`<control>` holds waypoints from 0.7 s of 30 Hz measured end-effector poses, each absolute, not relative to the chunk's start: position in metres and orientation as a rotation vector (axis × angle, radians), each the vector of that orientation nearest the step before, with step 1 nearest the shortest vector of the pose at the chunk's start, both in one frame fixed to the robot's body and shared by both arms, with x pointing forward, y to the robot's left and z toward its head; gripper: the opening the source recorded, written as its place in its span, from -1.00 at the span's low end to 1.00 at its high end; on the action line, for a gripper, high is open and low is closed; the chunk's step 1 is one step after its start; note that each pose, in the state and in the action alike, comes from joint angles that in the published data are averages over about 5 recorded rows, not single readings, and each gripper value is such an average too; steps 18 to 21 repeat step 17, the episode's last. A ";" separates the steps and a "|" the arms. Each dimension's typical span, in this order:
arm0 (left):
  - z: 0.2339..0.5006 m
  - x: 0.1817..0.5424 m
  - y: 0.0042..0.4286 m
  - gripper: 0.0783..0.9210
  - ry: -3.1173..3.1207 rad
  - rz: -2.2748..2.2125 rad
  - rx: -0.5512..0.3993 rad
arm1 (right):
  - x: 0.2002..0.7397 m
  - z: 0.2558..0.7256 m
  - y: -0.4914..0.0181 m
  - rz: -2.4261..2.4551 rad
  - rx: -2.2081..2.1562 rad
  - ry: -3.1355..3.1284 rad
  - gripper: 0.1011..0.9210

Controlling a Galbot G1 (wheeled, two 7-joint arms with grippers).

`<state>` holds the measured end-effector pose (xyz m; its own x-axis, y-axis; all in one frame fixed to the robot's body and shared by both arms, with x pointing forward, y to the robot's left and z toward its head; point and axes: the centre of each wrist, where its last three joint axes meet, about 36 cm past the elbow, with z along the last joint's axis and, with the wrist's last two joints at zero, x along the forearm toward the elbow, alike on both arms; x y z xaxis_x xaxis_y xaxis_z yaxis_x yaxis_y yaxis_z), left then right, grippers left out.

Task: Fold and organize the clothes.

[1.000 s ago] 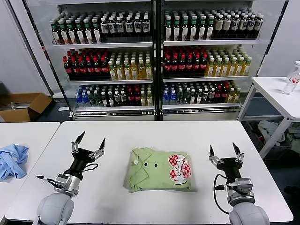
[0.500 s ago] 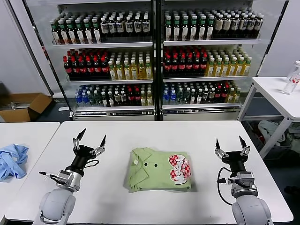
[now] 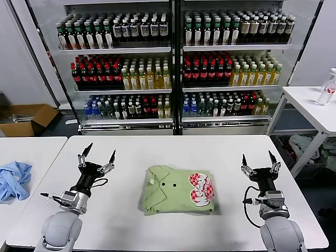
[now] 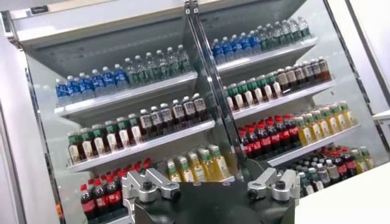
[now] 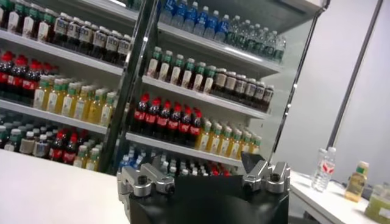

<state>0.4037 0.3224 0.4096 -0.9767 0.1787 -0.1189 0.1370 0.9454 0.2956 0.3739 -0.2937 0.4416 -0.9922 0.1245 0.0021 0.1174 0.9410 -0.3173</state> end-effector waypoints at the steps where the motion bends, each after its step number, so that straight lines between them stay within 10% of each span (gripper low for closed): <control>1: 0.410 0.404 0.323 0.77 2.956 0.437 0.238 | 0.375 0.442 -0.295 0.502 -0.195 -3.073 0.76; 21: 0.409 0.403 0.321 0.77 2.978 0.452 0.178 | 0.381 0.436 -0.300 0.518 -0.210 -3.063 0.76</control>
